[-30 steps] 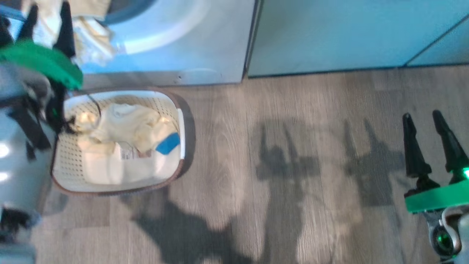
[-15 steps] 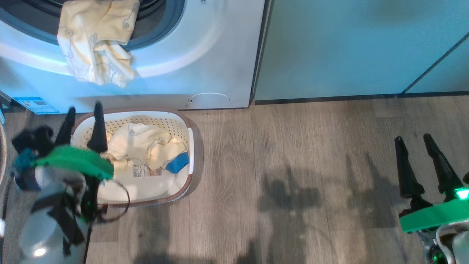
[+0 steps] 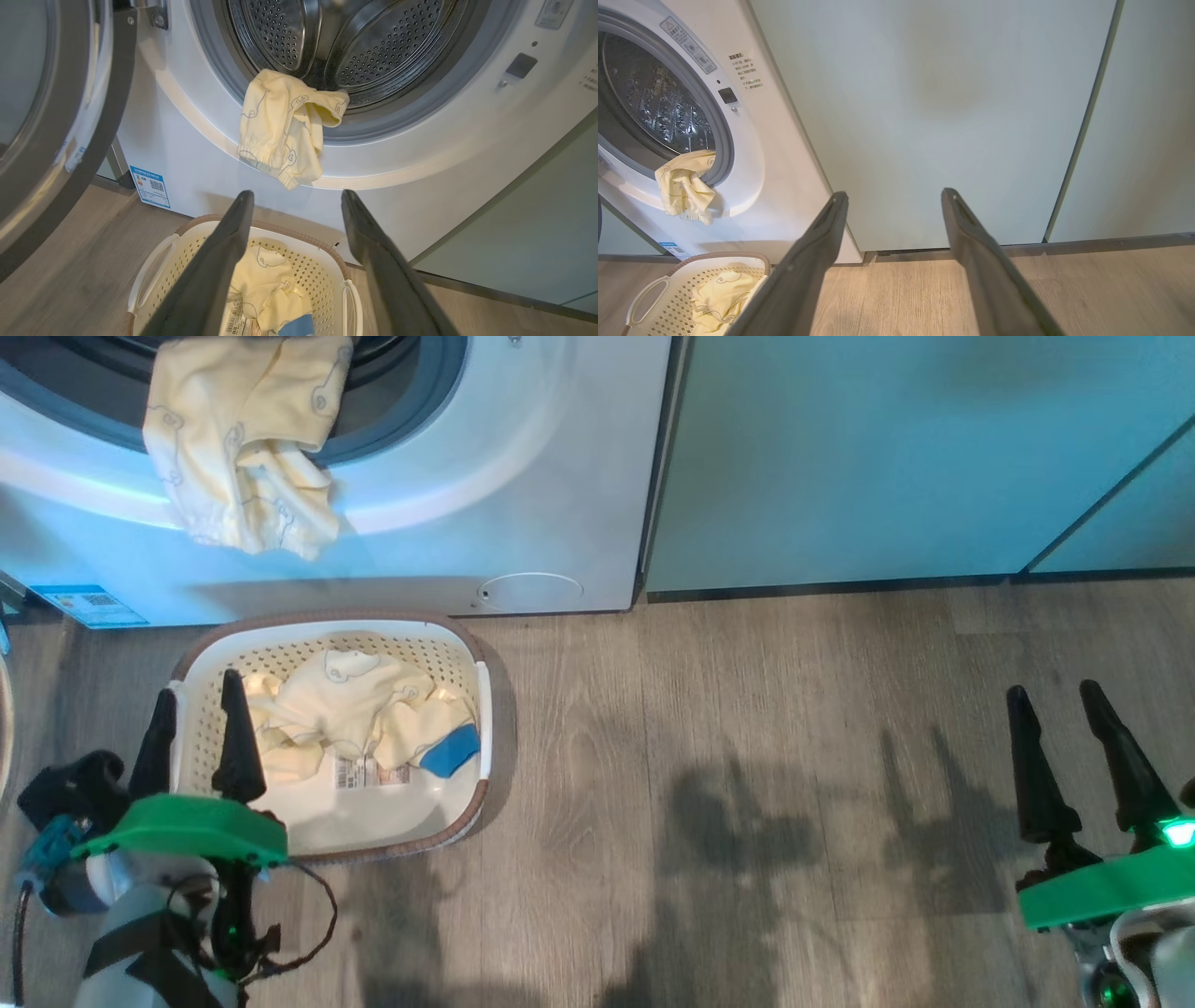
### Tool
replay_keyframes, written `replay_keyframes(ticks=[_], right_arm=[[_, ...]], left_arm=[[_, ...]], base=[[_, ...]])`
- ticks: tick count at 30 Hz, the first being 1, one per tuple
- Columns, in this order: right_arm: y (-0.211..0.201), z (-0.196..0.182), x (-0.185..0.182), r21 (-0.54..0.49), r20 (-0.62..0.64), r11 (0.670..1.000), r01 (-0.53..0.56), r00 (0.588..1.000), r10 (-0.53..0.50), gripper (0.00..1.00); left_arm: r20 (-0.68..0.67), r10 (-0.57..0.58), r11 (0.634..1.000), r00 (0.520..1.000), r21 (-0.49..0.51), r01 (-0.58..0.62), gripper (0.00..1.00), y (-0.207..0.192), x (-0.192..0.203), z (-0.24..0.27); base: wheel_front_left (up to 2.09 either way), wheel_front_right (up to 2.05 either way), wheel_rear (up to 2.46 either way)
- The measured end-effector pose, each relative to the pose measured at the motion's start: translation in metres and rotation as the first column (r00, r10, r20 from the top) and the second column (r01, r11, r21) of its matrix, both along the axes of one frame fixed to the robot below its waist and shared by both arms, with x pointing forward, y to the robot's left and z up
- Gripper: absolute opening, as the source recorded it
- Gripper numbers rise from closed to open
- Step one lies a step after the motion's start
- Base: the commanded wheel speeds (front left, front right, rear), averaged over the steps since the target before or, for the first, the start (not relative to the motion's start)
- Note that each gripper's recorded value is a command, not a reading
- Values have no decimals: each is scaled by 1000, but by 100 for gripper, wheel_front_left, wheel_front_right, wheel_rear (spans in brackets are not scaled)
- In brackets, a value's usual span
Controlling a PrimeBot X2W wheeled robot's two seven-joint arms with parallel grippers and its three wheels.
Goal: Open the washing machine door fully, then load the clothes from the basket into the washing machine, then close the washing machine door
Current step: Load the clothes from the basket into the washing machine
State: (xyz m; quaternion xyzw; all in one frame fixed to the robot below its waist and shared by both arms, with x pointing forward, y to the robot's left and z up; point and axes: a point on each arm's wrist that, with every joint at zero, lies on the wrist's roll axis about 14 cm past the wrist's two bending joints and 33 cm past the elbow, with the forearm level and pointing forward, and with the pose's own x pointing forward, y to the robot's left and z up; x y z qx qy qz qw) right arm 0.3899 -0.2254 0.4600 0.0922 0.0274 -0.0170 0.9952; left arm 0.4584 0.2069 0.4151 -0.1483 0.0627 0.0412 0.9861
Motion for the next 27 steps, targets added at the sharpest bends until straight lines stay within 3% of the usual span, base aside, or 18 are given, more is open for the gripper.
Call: replay_keyframes(ticks=[13, 20, 27], right_arm=[[-3, -8, 0, -2, -23, 1000, 11, 1000, -11, 100], [-4, -18, 2, -2, -52, 1000, 15, 999, -15, 100], [-3, -28, 17, -10, -69, 1000, 5, 998, -6, 100]], left_arm=[[-102, -43, 999, 994, 17, 45, 100, -7, -1, -33], [-83, -101, 994, 991, 30, 104, 100, -21, 38, -28], [-284, -183, 979, 941, 35, 201, 100, -31, 78, -60]], base=[[0, 0, 0], [0, 0, 0], [0, 0, 0]])
